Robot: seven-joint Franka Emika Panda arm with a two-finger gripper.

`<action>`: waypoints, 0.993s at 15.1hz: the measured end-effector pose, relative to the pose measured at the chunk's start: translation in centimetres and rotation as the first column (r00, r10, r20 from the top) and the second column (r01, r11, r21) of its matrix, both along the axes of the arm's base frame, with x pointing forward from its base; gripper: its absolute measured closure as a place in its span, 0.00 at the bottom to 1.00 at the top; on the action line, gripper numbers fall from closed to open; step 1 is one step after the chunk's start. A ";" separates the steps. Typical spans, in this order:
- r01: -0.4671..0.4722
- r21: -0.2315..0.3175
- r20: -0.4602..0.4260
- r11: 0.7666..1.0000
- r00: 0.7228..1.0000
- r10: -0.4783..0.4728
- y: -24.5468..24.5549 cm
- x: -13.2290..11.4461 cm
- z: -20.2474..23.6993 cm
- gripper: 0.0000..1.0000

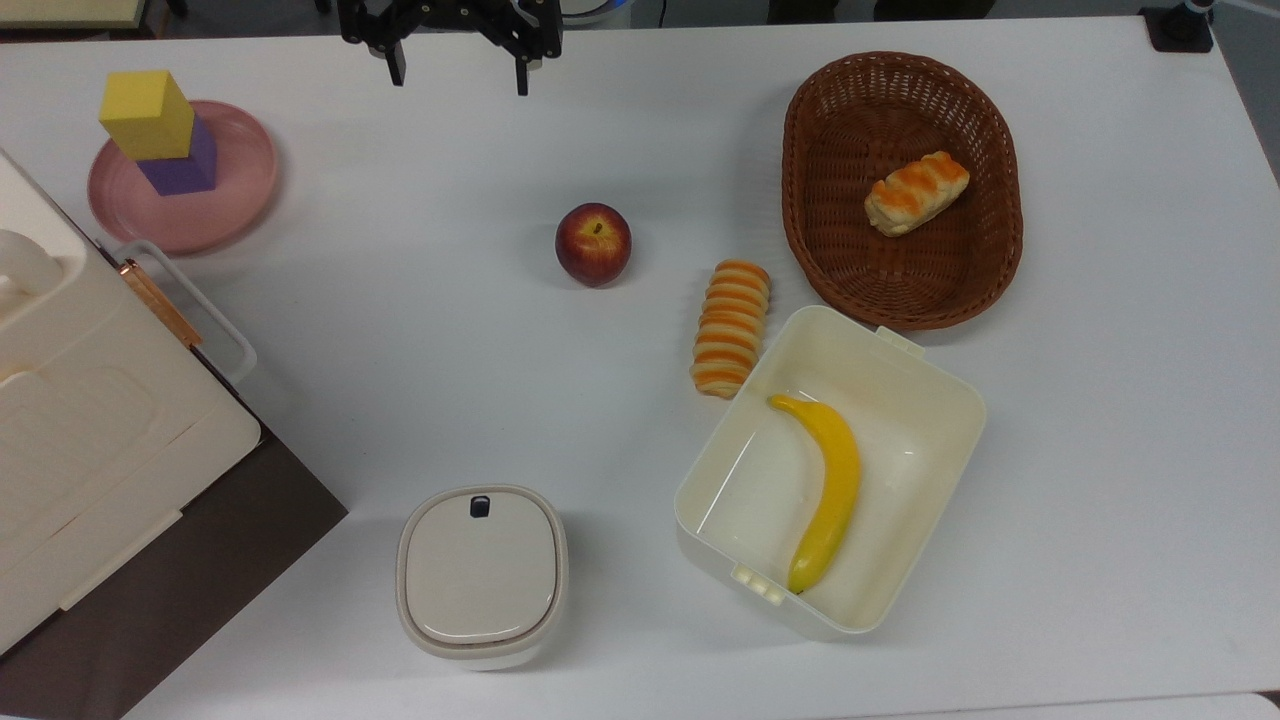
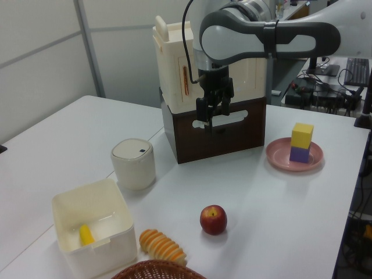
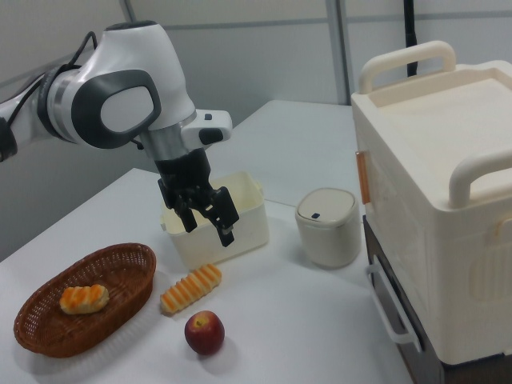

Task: Put the yellow cube on the table
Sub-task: 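Move the gripper toward the yellow cube on the pink plate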

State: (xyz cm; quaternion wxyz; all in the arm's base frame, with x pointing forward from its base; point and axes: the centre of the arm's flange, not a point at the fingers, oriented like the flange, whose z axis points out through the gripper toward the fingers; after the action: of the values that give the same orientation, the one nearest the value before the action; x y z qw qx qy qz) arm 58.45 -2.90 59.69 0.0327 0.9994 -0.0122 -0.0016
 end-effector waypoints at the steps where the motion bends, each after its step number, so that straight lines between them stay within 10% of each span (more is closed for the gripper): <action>1: -0.001 0.000 0.000 1.000 1.000 0.001 0.1 0.0 0.0 0.00; 8: -0.007 0.001 -0.014 1.000 1.000 0.007 -0.1 0.3 -0.8 0.00; 15: -0.078 0.004 -0.026 0.997 0.997 0.078 -11.0 -1.3 -0.5 0.00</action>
State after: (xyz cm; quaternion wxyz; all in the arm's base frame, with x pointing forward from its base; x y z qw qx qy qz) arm 57.13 -13.86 59.18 0.0312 0.9991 0.0272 -0.0132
